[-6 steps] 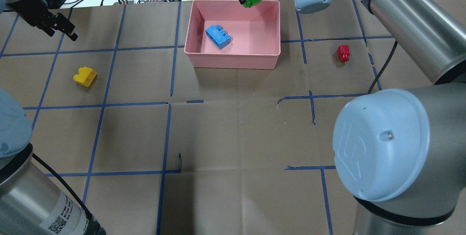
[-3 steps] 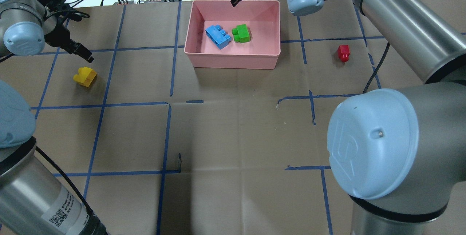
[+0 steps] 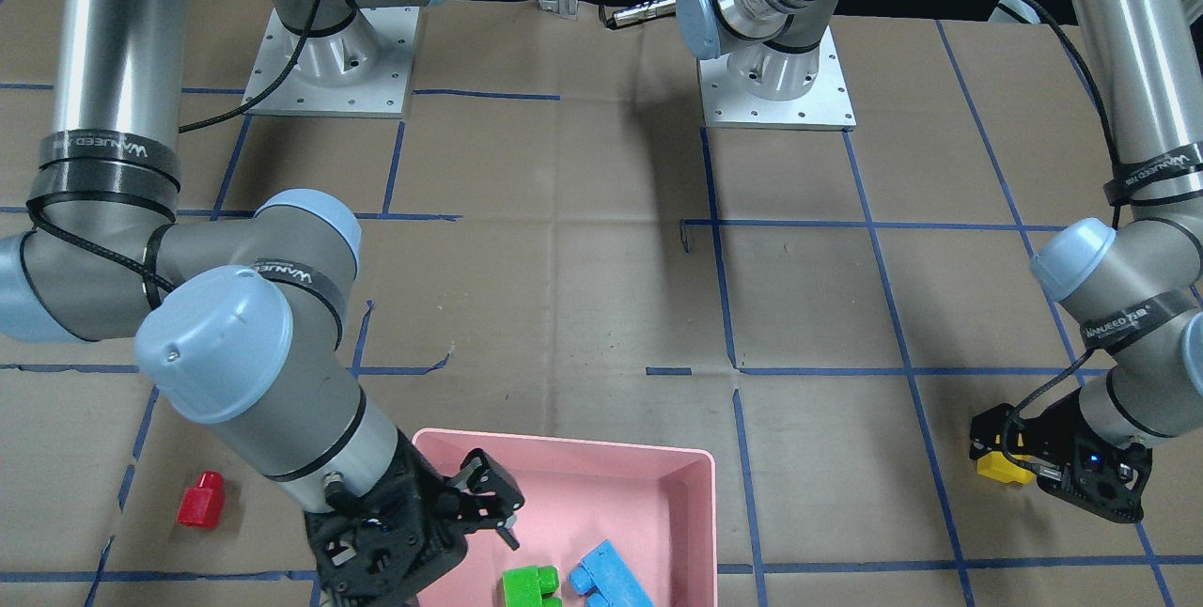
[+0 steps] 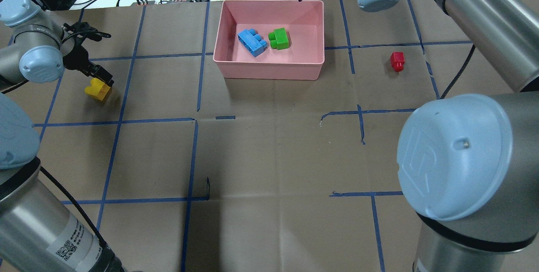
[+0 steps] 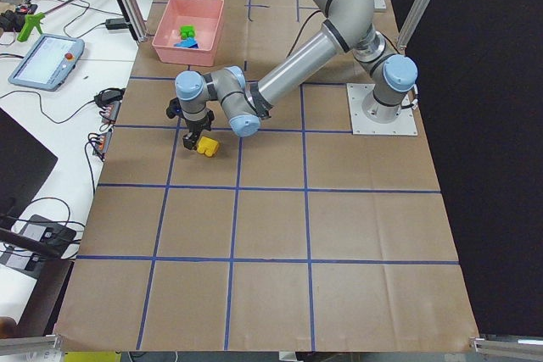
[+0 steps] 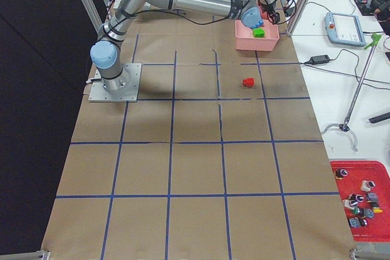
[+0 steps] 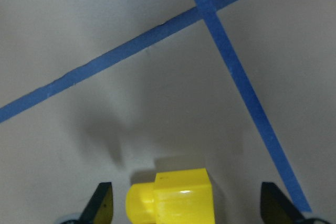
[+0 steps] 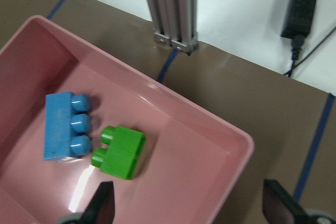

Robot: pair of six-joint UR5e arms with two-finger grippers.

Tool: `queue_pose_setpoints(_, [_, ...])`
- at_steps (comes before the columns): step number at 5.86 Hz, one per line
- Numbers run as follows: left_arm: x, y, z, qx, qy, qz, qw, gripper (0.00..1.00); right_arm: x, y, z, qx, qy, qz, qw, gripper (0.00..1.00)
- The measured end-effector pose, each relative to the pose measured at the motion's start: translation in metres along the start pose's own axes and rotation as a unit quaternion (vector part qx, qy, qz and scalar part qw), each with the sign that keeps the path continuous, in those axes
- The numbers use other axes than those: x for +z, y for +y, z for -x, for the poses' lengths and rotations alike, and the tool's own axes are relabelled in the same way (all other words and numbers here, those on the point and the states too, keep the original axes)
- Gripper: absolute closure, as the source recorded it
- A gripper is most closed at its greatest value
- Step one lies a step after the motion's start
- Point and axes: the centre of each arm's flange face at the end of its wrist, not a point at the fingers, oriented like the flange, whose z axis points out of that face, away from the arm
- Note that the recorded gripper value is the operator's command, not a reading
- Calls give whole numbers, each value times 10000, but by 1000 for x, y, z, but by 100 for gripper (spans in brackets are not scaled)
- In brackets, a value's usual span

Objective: Put all blocks into box

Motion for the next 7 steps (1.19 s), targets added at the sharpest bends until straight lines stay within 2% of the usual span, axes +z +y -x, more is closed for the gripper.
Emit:
queue_pose_setpoints(1, [10, 12, 8, -108, 43, 75, 9999, 1, -16, 13, -38, 296, 299, 287, 9987, 0])
queue_pose_setpoints(2, [15, 19, 11, -190, 79, 102, 9997, 6, -32, 32, -72, 773, 463, 731, 9933, 0])
queue_pose_setpoints(3, [14, 21, 11, -227, 89, 90, 9997, 20, -36, 55, -104, 1275, 595, 1058, 9844, 0])
queue_pose_setpoints(4, [12, 20, 12, -241, 74, 63, 9997, 29, -27, 83, -128, 1573, 716, 1297, 9764, 0])
queue_pose_setpoints(5, [8, 19, 14, -245, 49, 35, 9997, 31, -12, 111, -144, 1693, 939, 1295, 9725, 0])
queue_pose_setpoints(6, [5, 17, 15, -246, 23, 9, 9997, 35, 7, 138, -151, 1815, 1211, 1190, 9686, 0])
queue_pose_setpoints(7, [3, 17, 16, -245, 11, -7, 9997, 41, 25, 160, -154, 2051, 1319, 1190, 9625, 0])
